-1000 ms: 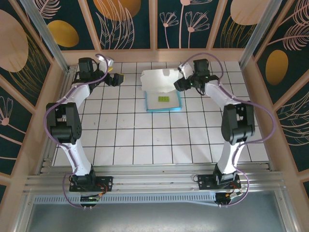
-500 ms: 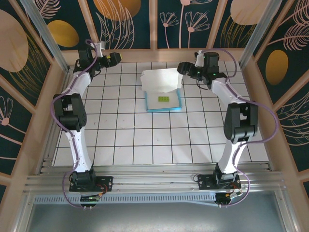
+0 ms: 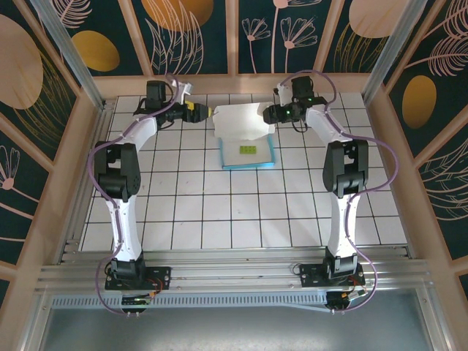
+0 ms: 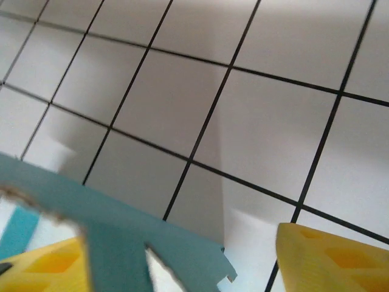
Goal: Fold the paper box
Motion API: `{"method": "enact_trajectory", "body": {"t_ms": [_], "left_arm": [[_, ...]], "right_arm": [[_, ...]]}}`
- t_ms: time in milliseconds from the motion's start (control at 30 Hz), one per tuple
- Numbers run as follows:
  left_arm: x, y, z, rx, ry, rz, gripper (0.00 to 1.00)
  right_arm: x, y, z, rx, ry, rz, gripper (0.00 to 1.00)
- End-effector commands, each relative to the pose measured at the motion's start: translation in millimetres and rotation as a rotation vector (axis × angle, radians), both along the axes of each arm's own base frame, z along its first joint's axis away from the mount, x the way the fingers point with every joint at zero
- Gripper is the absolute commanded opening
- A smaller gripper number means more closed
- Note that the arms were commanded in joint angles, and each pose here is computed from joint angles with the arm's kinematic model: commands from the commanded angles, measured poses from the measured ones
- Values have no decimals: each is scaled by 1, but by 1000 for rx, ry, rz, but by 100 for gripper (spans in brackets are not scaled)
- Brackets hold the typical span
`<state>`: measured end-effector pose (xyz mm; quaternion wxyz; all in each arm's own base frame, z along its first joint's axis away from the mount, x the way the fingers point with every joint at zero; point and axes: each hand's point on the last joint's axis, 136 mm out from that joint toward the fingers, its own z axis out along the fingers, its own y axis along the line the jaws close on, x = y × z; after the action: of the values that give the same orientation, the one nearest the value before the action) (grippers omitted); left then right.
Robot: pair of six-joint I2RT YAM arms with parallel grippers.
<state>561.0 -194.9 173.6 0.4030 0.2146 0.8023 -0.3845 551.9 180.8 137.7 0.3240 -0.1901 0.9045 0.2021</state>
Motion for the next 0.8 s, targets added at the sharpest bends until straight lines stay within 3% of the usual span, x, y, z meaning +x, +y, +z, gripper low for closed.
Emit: {"method": "enact_trajectory", "body": {"t_ms": [0,100,467,767], "left_arm": [[-6,-3,20,64,-131,-47,99],[-3,-4,22,69,-147,-38,99],[-5,-5,19,106,-132,15,99],[-9,11,34,160,-173,112,99]], "right_arm": [[-4,3,2,-22,-5,46,56],[-6,4,1,-34,-2,51,41],[-17,6,-2,-94,-26,120,14],[-30,4,8,-152,-108,223,8]]}}
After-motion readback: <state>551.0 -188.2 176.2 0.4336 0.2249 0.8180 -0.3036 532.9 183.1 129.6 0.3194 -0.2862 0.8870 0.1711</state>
